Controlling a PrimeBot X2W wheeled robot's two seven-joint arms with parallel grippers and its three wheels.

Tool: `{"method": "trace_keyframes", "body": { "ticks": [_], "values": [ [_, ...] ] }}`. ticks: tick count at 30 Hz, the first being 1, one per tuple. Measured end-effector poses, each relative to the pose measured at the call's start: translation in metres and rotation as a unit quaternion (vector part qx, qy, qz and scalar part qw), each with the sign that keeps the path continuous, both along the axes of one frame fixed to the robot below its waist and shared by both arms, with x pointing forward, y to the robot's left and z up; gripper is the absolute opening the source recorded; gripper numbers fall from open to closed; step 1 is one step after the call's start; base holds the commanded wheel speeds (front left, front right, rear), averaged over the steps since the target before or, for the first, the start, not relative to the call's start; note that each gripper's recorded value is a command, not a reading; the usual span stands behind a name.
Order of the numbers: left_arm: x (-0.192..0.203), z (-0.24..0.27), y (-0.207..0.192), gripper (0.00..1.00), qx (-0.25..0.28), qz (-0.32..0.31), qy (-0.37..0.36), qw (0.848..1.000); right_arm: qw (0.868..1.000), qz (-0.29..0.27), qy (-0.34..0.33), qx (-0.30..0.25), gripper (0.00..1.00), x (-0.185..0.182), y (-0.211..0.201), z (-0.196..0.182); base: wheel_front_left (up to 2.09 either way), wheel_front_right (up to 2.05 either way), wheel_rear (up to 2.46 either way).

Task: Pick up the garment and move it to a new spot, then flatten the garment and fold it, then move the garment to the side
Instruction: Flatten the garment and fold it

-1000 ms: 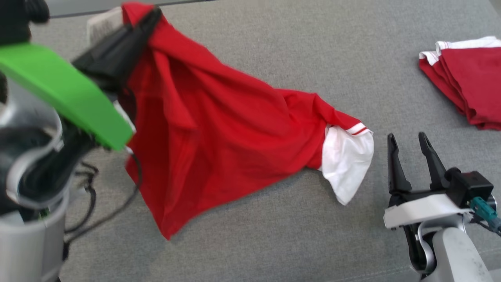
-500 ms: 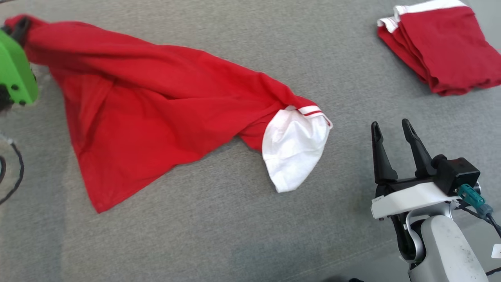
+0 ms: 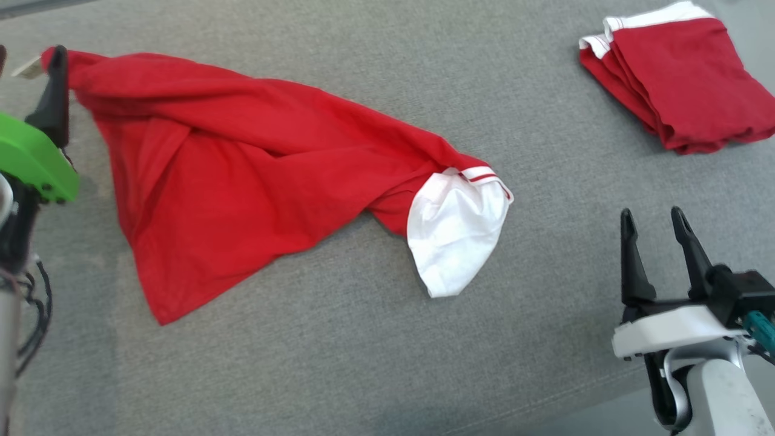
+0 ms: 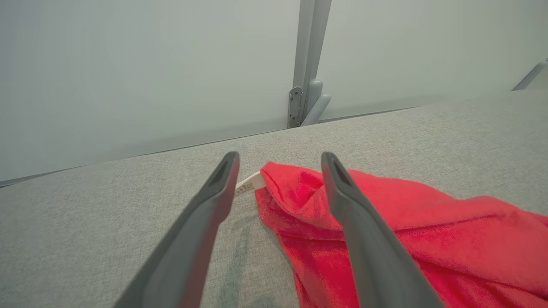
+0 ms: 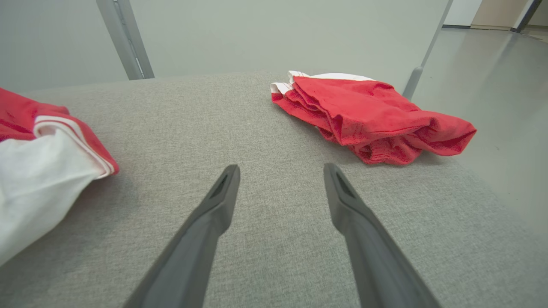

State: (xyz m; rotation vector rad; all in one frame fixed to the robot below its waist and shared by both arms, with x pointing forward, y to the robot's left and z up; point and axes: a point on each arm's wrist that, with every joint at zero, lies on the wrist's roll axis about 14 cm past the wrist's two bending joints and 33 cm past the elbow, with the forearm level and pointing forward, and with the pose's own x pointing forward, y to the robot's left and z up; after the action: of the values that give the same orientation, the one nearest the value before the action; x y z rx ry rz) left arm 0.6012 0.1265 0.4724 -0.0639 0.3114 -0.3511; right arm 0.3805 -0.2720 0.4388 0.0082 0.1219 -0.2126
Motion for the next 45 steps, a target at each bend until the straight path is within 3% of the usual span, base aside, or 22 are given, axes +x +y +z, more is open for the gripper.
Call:
{"method": "trace_keyframes", "body": {
  "ticks": [7,11,12,17,20,30,38,45],
  "values": [
    [-0.076,0.021,0.008,1.00,-0.077,0.042,-0.064,0.994,1.000,0.005,-0.015,-0.019,1.00,-0.013,0.001,0.015,0.00,0.00,0.00],
    [-0.133,0.011,0.016,1.00,-0.095,0.076,-0.070,0.990,1.000,0.017,-0.021,-0.016,1.00,-0.020,0.010,0.018,0.00,0.00,0.00],
    [-0.163,0.000,0.017,1.00,-0.102,0.093,-0.064,0.988,0.999,0.026,-0.021,-0.013,1.00,-0.023,0.016,0.018,0.00,0.00,0.00],
    [-0.219,-0.017,0.025,1.00,-0.130,0.147,-0.060,0.979,0.999,0.044,-0.023,-0.006,1.00,-0.030,0.028,0.019,0.00,0.00,0.00],
    [-0.250,-0.026,0.039,1.00,-0.117,0.179,-0.054,0.975,0.998,0.052,-0.019,-0.003,1.00,-0.040,0.033,0.017,0.00,0.00,0.00],
    [-0.299,-0.013,0.071,1.00,-0.066,0.206,-0.100,0.971,0.997,0.074,-0.031,0.005,1.00,-0.056,0.046,0.023,0.00,0.00,0.00],
    [-0.307,0.004,0.083,1.00,-0.069,0.220,-0.136,0.963,0.995,0.083,-0.053,0.008,1.00,-0.056,0.052,0.035,0.00,0.00,0.00],
    [-0.305,0.002,0.080,1.00,-0.063,0.211,-0.134,0.966,0.995,0.082,-0.053,0.012,1.00,-0.058,0.053,0.034,0.00,0.00,0.00]
  ]
}}
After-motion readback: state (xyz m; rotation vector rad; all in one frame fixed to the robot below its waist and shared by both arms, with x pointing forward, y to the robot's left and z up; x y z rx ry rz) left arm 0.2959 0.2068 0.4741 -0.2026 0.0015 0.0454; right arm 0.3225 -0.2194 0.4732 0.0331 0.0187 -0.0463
